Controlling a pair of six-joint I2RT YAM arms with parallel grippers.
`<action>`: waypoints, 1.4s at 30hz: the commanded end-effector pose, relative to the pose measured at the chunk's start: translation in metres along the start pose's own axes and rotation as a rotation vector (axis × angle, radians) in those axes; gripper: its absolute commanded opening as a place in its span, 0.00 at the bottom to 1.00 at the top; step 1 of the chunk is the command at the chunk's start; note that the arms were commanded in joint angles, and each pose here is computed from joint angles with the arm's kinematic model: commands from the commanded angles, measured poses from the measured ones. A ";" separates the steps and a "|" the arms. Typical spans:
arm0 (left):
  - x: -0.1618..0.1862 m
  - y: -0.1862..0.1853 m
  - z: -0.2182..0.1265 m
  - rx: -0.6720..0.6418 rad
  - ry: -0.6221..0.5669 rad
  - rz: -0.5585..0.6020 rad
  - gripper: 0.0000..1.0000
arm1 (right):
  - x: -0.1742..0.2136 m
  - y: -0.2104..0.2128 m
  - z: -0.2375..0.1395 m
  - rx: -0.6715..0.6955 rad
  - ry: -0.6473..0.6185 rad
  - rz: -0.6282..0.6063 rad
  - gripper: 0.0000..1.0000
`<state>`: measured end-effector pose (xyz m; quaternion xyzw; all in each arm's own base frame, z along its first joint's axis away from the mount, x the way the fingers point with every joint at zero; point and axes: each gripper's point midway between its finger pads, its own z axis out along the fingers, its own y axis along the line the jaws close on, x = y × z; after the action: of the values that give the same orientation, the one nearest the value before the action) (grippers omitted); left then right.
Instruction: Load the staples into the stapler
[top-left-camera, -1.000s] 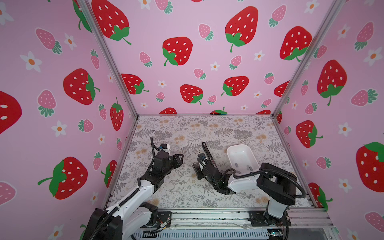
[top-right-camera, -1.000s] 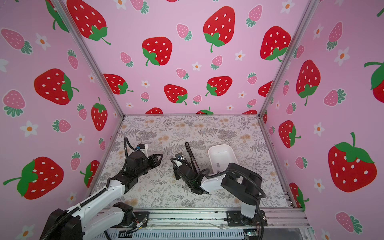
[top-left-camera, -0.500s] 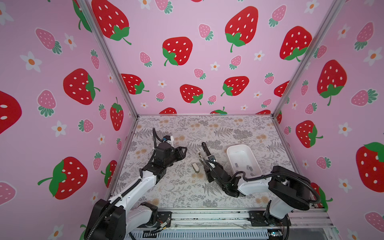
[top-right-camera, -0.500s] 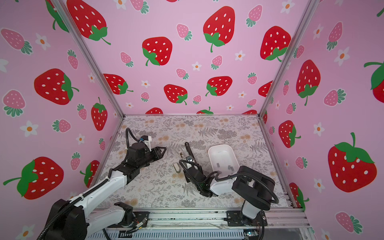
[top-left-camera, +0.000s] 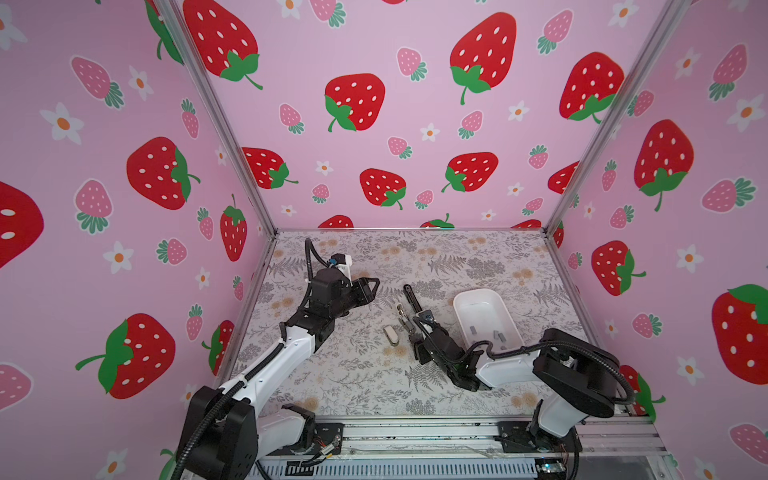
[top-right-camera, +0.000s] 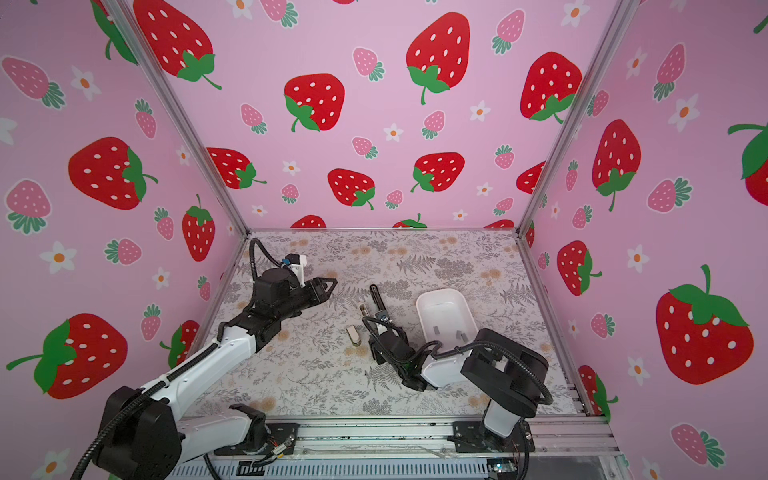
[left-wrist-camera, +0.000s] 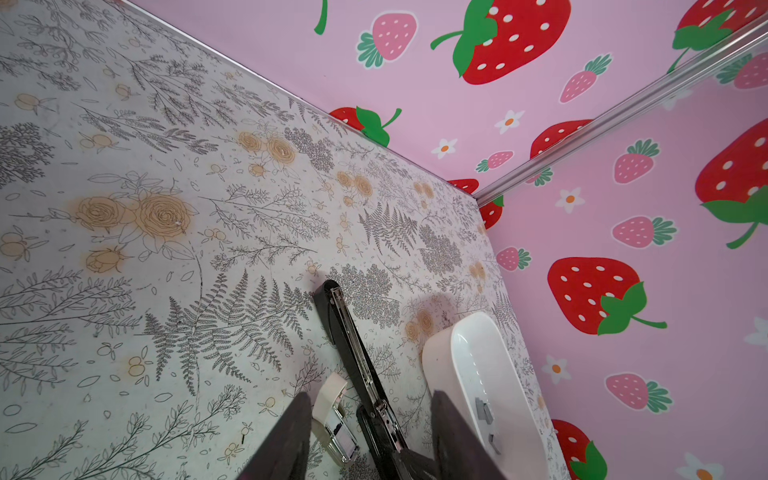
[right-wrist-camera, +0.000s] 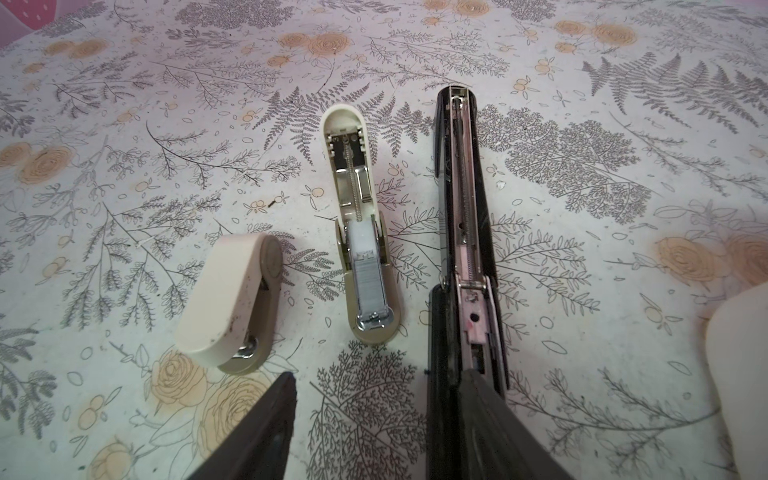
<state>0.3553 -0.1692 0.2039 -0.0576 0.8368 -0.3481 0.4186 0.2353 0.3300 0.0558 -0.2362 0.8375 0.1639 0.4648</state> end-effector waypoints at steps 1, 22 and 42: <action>-0.013 -0.010 -0.001 0.022 -0.014 0.022 0.49 | 0.002 -0.001 0.005 0.006 0.021 -0.001 0.69; -0.014 -0.013 -0.005 0.032 -0.019 0.035 0.50 | -0.019 0.005 0.023 0.071 0.030 -0.048 0.73; -0.017 -0.013 -0.009 0.021 -0.033 0.043 0.50 | -0.021 0.033 0.024 0.006 0.056 -0.036 0.47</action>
<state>0.3525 -0.1690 0.2015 -0.0509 0.8413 -0.3448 0.4132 0.2400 0.3747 0.0674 -0.2660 0.8385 0.1558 0.4492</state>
